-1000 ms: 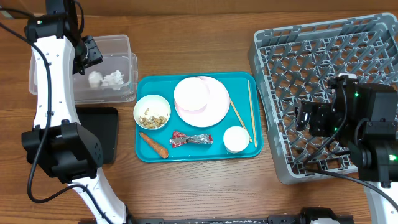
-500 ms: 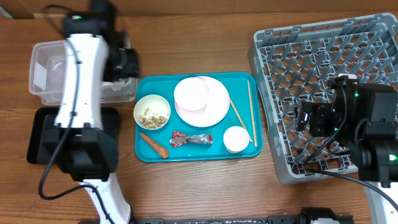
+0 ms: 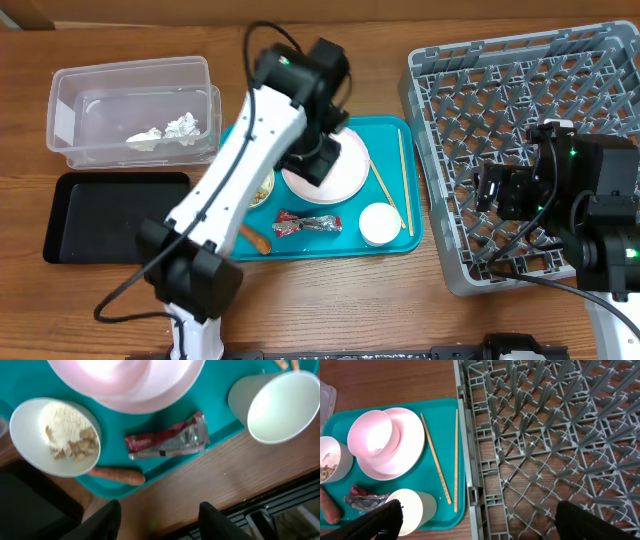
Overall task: Sort waste into correct bins and load items into the dishwasher
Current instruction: 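Reach the left gripper down and grasp the red foil wrapper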
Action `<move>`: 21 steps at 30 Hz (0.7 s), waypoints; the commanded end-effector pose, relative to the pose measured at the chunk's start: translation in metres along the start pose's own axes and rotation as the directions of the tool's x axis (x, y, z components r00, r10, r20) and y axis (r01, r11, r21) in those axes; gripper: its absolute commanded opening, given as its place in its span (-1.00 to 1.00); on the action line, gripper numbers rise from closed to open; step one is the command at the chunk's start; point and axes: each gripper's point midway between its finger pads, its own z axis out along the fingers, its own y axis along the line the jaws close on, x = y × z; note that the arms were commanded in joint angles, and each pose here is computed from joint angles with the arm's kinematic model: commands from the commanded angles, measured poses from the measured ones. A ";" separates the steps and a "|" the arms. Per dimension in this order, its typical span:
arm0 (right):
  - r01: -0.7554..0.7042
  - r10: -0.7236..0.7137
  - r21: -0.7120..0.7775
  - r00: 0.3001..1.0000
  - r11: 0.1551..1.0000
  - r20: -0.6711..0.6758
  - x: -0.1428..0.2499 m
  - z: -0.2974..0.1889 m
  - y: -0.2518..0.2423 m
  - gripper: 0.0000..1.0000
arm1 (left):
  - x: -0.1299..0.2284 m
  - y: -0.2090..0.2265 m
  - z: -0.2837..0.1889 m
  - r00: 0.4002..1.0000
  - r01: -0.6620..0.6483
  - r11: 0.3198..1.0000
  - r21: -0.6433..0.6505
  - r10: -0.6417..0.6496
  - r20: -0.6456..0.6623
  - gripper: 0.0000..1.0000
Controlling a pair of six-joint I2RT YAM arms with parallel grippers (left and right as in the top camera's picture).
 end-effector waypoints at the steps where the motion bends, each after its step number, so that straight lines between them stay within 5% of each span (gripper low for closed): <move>1: -0.001 0.001 0.011 1.000 1.000 0.020 -0.004 -0.006 -0.002 1.00 | 0.029 0.012 -0.025 0.996 0.076 0.988 -0.131 -0.068 0.066 0.05; 8: -0.002 0.001 0.011 1.000 1.000 0.020 -0.005 -0.006 -0.002 1.00 | 0.048 0.020 -0.006 0.973 0.110 0.985 -0.129 -0.080 0.217 0.15; 13: -0.002 0.001 0.011 1.000 1.000 0.021 -0.005 -0.006 -0.002 1.00 | 0.034 0.013 0.049 0.964 -0.053 0.991 -0.125 0.084 0.251 0.75; 21: -0.002 0.001 0.011 1.000 1.000 0.021 -0.005 -0.006 -0.002 1.00 | 0.032 0.002 0.121 0.969 -0.173 0.982 -0.070 0.183 0.166 0.82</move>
